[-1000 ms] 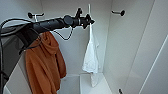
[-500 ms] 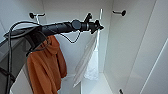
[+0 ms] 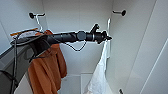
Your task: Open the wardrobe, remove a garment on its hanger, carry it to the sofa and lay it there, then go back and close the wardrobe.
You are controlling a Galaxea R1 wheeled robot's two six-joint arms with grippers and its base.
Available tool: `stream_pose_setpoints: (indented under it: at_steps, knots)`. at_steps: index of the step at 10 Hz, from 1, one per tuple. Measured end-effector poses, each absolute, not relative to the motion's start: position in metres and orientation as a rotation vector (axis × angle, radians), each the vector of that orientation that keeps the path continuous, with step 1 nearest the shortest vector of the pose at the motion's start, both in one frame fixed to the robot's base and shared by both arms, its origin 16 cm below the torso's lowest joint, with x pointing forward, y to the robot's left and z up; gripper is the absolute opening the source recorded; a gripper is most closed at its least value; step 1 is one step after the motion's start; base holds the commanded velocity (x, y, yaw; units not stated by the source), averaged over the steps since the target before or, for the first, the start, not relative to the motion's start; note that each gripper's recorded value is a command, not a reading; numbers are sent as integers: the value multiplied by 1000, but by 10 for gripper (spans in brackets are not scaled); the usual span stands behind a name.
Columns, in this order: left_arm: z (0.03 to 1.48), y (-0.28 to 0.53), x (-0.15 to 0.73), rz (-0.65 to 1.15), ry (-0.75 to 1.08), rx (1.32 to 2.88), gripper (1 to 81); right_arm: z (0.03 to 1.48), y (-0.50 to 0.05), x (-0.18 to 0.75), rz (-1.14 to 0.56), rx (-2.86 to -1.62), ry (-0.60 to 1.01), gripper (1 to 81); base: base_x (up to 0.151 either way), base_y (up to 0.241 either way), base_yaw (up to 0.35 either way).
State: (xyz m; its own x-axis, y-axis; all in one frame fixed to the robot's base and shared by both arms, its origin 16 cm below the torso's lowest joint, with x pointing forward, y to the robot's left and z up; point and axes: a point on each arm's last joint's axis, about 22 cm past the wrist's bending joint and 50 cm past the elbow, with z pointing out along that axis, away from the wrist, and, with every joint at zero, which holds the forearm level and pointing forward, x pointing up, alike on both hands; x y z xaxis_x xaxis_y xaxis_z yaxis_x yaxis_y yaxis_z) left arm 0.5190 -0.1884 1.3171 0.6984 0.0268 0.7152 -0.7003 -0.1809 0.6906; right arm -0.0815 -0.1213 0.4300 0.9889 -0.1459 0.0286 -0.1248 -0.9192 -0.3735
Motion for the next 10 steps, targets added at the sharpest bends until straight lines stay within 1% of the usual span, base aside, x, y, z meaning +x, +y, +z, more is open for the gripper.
stream_pose_setpoints:
  at_steps: [2, 4, 6, 10]
  knots:
    - [1298, -180, 511, 699, -569, 1636, 10, 430, -121, -81, -83, -2754, 194, 811, 0, 0, 0]
    - [1281, -170, 514, 691, -537, 1630, 10, 430, -121, -81, -84, -2754, 195, 811, 0, 0, 0]
    - [1288, -162, 514, 711, -519, 1599, 10, 430, -121, -80, -86, -2754, 194, 811, -67, 0, 0]
    - [1285, -155, 520, 720, -498, 1597, 10, 430, -121, -83, -80, -2754, 195, 811, -77, 0, 0]
